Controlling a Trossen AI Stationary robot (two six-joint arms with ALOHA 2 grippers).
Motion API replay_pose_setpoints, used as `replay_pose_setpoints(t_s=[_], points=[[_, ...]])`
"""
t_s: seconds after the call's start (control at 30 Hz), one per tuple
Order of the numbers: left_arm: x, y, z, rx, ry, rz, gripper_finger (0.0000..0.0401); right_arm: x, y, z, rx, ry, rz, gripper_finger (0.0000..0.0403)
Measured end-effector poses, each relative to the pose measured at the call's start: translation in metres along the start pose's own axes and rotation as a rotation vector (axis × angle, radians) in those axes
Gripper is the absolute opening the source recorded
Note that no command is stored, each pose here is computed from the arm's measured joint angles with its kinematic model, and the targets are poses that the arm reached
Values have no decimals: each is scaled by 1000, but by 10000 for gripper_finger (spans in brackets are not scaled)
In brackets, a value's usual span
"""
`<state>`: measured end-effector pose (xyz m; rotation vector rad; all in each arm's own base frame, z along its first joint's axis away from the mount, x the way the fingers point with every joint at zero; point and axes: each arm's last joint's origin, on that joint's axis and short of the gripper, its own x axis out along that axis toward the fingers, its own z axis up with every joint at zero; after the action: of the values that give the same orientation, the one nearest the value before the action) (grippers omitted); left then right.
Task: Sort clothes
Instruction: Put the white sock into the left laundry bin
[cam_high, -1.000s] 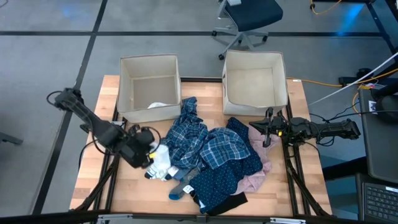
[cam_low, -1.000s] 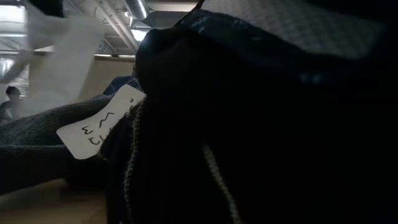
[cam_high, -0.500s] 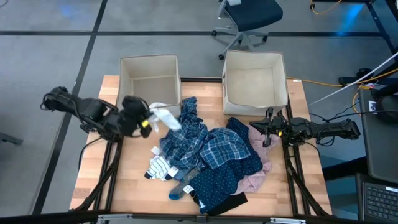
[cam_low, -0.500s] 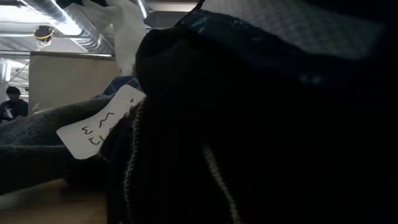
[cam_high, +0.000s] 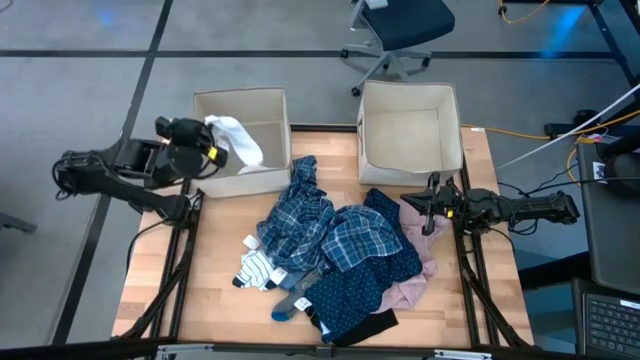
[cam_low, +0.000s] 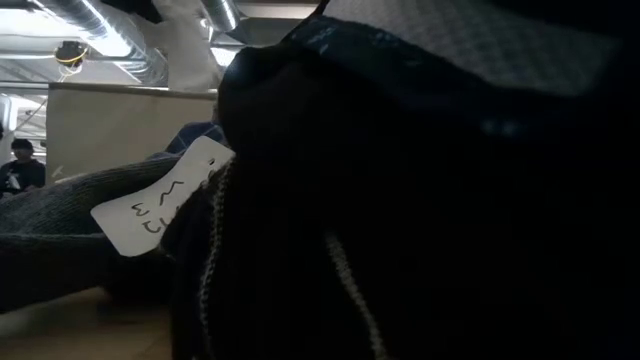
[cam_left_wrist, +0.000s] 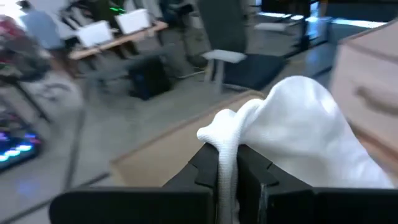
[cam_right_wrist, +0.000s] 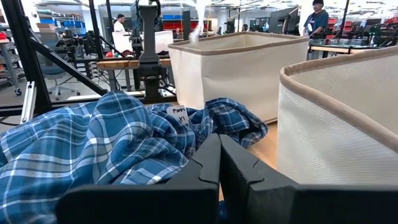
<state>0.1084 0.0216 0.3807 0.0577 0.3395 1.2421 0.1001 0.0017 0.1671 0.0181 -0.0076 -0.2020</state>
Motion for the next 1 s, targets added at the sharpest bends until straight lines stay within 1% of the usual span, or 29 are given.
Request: replay_pose_setpoints(t_s=[0.13, 0.27, 0.33, 0.43, 0.53, 0.67, 0.83, 0.9, 1.0], points=[[8, 3, -1, 32, 23, 79, 21, 0, 0, 0, 0, 0, 0, 5], [19, 1, -12, 70, 62, 141, 21, 0, 0, 0, 0, 0, 0, 5], [23, 0, -18, 83, 91, 149, 21, 0, 0, 0, 0, 0, 0, 5], [29, -3, -25, 91, 138, 132, 25, 0, 0, 0, 0, 0, 0, 5], [34, -7, -30, 97, 202, 80, 43, 0, 0, 0, 0, 0, 0, 5], [41, -10, -33, 83, 301, -8, 83, 0, 0, 0, 0, 0, 0, 5], [51, -15, -39, 53, 500, -197, 127, 0, 0, 0, 3, 0, 1, 5], [55, -16, -42, 69, 569, -255, 139, 0, 0, 0, 3, 0, 1, 5], [57, -15, -45, 89, 620, -248, 150, 0, 0, 0, 3, 0, 1, 5]])
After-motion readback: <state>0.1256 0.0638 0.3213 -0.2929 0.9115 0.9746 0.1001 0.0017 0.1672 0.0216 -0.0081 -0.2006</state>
